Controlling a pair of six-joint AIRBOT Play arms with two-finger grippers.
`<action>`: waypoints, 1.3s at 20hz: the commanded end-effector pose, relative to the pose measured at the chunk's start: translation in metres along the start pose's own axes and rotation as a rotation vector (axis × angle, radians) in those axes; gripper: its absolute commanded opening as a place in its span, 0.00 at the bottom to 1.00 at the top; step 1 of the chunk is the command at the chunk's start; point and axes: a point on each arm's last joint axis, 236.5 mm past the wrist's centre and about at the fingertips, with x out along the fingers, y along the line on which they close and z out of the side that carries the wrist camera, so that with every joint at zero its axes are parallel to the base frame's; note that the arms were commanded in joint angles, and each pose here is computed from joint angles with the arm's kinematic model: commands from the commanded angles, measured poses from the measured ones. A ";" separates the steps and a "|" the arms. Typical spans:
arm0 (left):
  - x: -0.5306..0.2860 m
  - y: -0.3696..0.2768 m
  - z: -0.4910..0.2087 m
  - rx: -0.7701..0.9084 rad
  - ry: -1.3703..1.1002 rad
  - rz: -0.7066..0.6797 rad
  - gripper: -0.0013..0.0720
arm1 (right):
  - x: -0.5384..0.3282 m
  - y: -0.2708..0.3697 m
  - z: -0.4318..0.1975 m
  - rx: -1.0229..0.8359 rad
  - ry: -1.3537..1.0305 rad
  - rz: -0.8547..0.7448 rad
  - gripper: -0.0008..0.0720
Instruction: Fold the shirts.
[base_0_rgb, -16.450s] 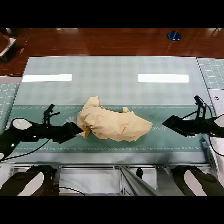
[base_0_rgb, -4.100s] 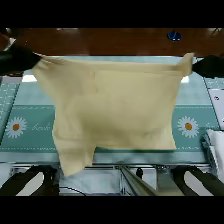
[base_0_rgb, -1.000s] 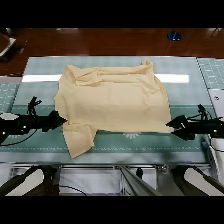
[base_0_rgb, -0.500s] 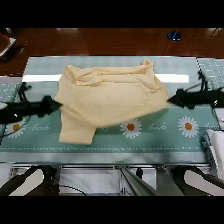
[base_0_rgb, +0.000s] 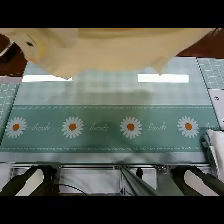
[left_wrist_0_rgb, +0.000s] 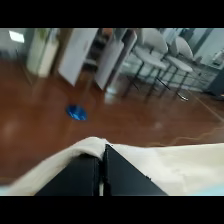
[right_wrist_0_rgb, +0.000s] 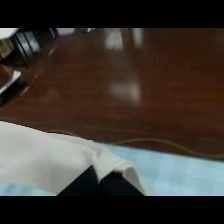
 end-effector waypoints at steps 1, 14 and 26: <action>-0.060 -0.066 0.058 0.223 -0.144 0.084 0.06 | -0.094 0.048 0.038 -0.173 -0.167 -0.104 0.03; -0.216 -0.053 0.026 0.401 -0.131 0.612 0.06 | -0.185 0.051 -0.033 -0.150 -0.084 -0.346 0.03; -0.005 0.172 -0.237 -0.092 0.492 0.569 0.06 | 0.074 -0.071 -0.229 0.300 0.430 -0.036 0.03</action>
